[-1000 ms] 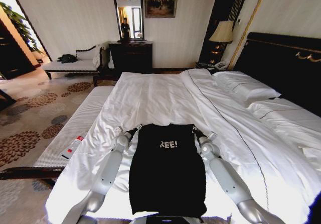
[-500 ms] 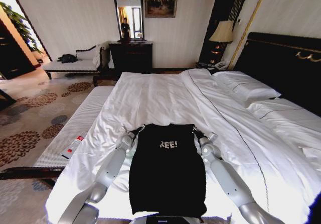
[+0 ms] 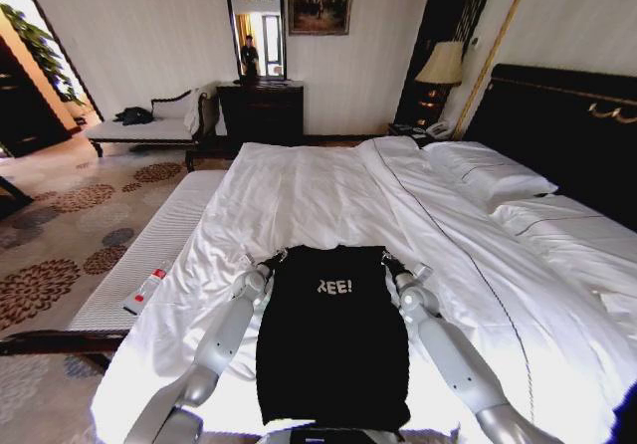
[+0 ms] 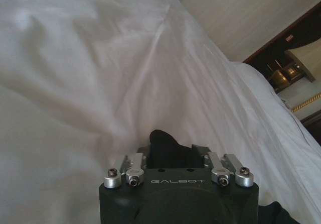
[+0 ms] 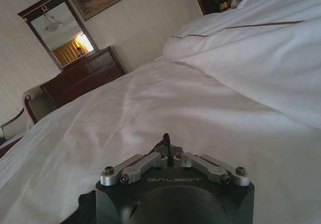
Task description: Fold the clothes on the bed.
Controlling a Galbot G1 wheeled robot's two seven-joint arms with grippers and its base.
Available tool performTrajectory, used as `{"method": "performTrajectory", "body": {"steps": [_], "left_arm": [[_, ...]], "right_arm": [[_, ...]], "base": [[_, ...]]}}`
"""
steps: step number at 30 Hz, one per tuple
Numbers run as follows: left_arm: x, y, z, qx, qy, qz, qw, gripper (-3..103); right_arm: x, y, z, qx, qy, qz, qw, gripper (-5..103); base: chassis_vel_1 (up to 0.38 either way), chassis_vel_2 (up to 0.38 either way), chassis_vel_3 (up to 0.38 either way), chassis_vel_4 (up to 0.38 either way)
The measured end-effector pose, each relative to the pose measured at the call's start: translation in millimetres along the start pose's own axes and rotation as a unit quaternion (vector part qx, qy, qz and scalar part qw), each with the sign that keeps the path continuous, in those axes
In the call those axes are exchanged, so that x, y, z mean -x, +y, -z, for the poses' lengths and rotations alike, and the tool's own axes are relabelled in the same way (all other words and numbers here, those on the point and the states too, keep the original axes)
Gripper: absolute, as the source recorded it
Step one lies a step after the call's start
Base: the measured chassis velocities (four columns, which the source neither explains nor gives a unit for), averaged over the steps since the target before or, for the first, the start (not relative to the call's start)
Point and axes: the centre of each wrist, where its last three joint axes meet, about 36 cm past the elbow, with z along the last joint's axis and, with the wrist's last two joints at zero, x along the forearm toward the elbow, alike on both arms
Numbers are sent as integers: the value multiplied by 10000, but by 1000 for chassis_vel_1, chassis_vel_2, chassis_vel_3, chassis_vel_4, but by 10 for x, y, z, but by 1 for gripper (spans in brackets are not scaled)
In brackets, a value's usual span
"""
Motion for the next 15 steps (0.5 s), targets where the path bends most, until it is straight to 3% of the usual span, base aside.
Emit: {"method": "performTrajectory", "body": {"steps": [1,3,6,8,10,15], "left_arm": [[6,1,0,35,-4,0,10000,41],[10,2,-3,59,-8,-3,10000,41],[16,8,-8,107,-30,-23,9999,23],[15,8,-7,113,-36,-29,9999,23],[-1,2,43,169,-90,-68,9998,8],[-77,-48,226,206,-269,-181,9993,2]], "right_arm": [[-8,-9,7,-3,-7,-5,10000,0],[-15,-16,14,-4,-14,-10,10000,0],[-34,-43,27,-15,-24,-34,10000,0],[-36,-46,30,-17,-26,-37,10000,0],[-37,-35,44,-11,-43,-41,10000,0],[-29,79,92,51,-99,59,9999,0]], "base": [[0,0,0,0],[0,0,0,0],[0,0,0,0],[0,0,0,0],[0,0,0,0],[0,0,0,0]]}}
